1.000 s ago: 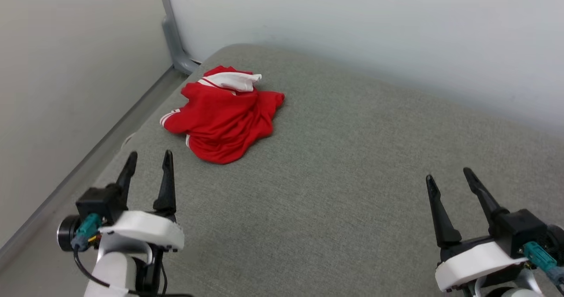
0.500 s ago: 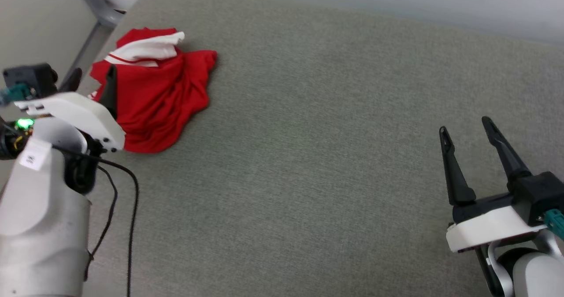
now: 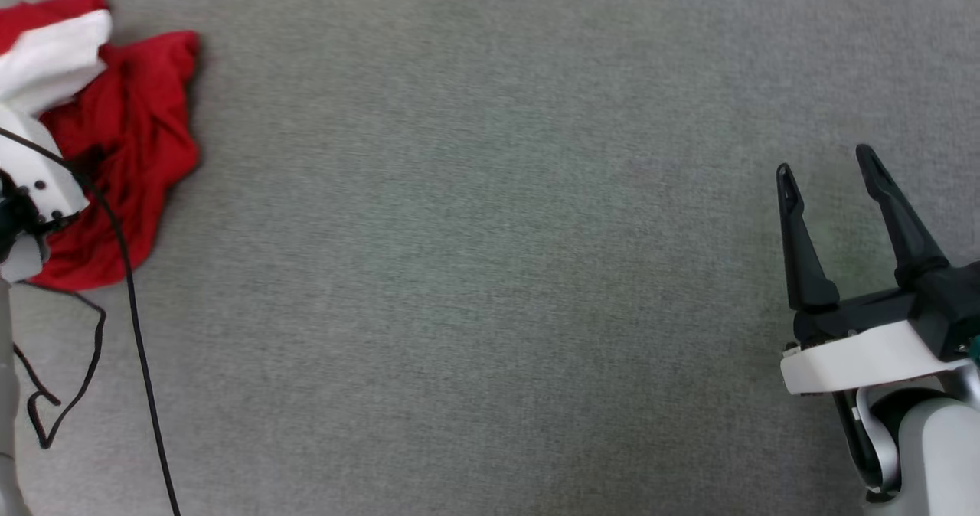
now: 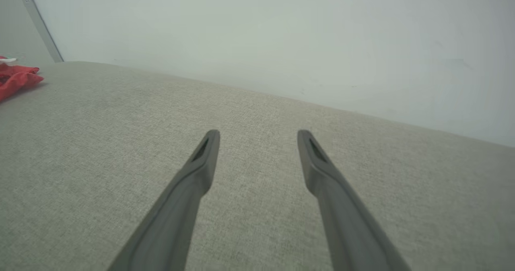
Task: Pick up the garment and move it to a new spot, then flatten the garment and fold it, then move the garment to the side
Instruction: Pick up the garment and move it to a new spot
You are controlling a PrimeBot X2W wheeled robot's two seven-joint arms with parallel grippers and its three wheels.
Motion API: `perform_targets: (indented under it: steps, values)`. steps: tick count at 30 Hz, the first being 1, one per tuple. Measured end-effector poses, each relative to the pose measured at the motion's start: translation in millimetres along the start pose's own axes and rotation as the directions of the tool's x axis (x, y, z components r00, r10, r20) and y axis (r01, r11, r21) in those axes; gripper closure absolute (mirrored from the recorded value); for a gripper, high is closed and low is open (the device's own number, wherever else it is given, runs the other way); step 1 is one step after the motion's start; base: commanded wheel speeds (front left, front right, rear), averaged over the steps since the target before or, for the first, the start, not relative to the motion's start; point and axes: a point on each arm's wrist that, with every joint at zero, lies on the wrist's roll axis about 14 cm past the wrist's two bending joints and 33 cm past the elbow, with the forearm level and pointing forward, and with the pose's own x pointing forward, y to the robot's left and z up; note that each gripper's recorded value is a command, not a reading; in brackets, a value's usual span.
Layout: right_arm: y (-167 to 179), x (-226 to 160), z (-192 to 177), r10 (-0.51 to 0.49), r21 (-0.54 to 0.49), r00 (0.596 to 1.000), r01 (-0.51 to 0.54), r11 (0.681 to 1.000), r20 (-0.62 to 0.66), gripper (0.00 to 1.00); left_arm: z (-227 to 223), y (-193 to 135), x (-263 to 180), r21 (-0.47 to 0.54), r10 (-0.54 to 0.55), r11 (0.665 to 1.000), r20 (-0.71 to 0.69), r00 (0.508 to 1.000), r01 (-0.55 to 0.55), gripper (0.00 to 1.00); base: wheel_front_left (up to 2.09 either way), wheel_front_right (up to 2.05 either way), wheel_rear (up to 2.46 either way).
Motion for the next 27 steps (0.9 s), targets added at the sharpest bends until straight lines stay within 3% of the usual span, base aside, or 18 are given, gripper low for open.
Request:
perform_targets:
  steps: [4,8,9,10,11,19,23,27]
  values:
    - [-11.4,-0.7,-11.5,-0.028,-0.003,0.999,0.028,1.0,-0.023,0.0,-32.4,-3.2,18.6,-0.05,0.001,0.999,-0.176,0.984,-0.009,0.0,0.0,0.0,0.0]
    - [-18.9,-1.4,-17.3,-0.047,-0.009,0.998,0.047,0.999,-0.035,0.0,-46.4,-5.7,26.5,-0.103,-0.01,0.995,-0.251,0.968,-0.017,0.0,0.0,0.0,0.0]
    - [-19.9,-1.8,-18.1,-0.05,-0.009,0.998,0.049,0.999,-0.038,0.0,-48.1,-6.7,27.6,-0.113,-0.012,0.993,-0.254,0.967,-0.017,0.35,0.0,0.0,0.0]
    - [-20.7,-2.1,-18.2,-0.052,-0.01,0.998,0.051,0.999,-0.038,0.0,-49.4,-6.9,28.0,-0.113,-0.012,0.993,-0.255,0.967,-0.018,0.64,0.0,0.0,0.0]
    - [-21.4,-2.3,-17.8,-0.054,-0.011,0.998,0.053,0.999,-0.037,0.0,-50.7,-7.3,28.1,-0.115,-0.013,0.993,-0.253,0.967,-0.016,1.0,0.0,0.0,0.0]
    - [-19.3,-3.5,-1.3,-0.051,-0.016,0.999,0.051,0.999,-0.002,0.0,-41.4,-3.8,17.6,-0.086,-0.003,0.996,-0.105,0.994,-0.006,1.0,0.0,0.0,0.0]
    - [-15.6,-7.7,14.3,-0.049,-0.01,0.998,0.049,0.999,0.03,0.0,-9.1,-4.4,0.2,-0.055,-0.004,0.998,0.091,0.996,0.009,1.0,0.0,0.0,0.0]
    - [-12.1,-16.6,29.5,-0.049,-0.007,0.997,0.05,0.999,0.059,0.0,29.4,-4.0,-29.3,-0.029,-0.003,0.999,0.32,0.948,0.013,1.0,0.0,0.0,0.0]
